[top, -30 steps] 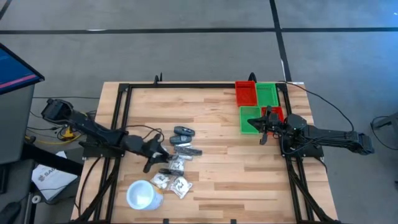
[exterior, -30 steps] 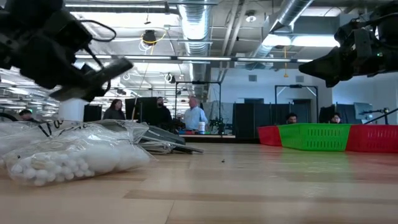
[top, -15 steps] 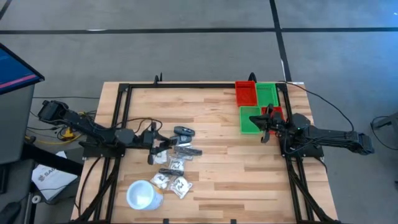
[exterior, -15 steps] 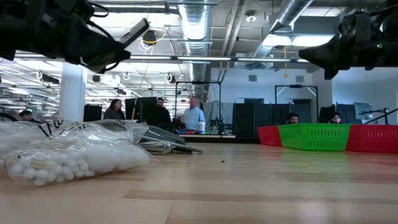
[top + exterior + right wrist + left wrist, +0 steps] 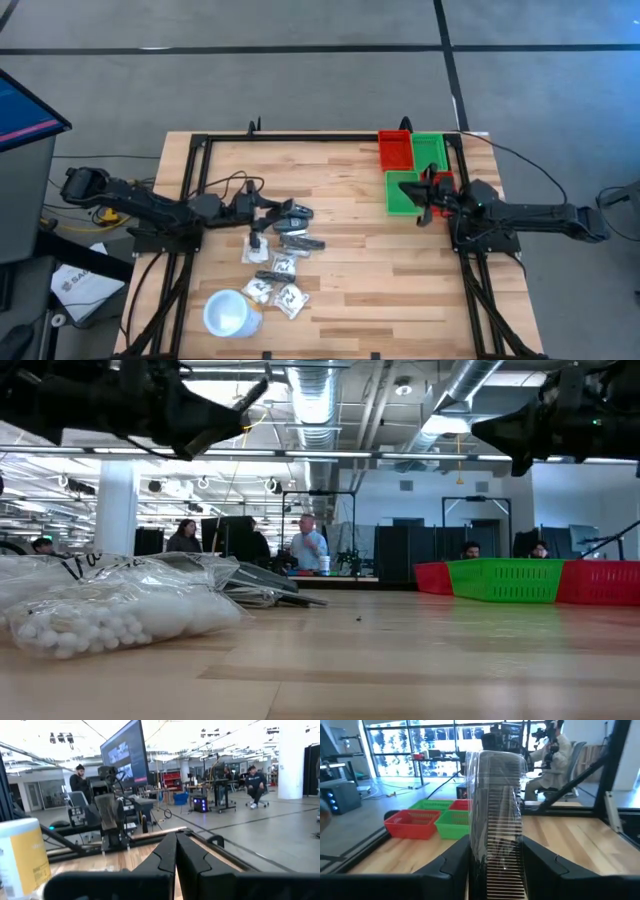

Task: Pick & Place Travel size toiletries
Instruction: Put the black hair comb into the top red bin

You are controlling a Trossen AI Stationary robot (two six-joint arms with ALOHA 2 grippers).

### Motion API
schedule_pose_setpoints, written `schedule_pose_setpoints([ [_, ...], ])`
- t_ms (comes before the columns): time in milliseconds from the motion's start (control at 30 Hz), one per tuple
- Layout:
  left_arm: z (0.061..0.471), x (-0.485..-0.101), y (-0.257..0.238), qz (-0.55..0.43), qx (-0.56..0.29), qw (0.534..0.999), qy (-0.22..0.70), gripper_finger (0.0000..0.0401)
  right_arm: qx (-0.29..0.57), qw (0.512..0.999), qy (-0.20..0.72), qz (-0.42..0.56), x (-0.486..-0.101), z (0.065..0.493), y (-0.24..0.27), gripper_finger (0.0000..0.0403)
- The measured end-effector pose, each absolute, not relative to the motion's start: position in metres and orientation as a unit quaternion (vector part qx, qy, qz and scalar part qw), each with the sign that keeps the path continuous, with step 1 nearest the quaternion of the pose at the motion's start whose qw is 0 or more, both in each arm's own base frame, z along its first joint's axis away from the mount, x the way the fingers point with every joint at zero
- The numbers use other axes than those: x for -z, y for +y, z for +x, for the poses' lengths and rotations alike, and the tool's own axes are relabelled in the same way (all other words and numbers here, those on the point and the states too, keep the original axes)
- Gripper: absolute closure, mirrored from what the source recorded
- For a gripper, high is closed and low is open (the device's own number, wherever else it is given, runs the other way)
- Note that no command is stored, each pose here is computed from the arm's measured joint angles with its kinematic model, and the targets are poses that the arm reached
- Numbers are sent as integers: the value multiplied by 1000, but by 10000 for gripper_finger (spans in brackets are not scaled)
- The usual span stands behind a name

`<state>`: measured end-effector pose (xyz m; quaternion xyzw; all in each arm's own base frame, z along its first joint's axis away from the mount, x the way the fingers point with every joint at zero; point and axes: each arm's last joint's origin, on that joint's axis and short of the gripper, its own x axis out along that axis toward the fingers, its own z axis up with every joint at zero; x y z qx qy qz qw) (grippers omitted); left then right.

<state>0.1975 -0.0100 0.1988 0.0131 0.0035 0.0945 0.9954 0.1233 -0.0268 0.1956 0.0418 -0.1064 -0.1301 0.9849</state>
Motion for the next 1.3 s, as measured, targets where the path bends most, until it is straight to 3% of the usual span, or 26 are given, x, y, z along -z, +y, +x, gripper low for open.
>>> schedule_pose_setpoints([
  [233,224,-205,-3,15,-116,993,17,274,118,986,-106,42,-215,148,-28,403],
  [400,237,-212,-1,15,-115,993,12,262,102,992,-77,18,-232,179,-27,391],
  [767,243,-221,-2,27,-95,995,-5,272,76,995,-5,-60,-242,262,-23,261],
  [1033,243,-221,-3,27,-95,995,-5,261,75,995,3,-70,-245,293,-25,167],
  [1300,243,-221,-3,27,-95,995,-4,269,22,997,-2,-70,-252,322,-23,143],
])
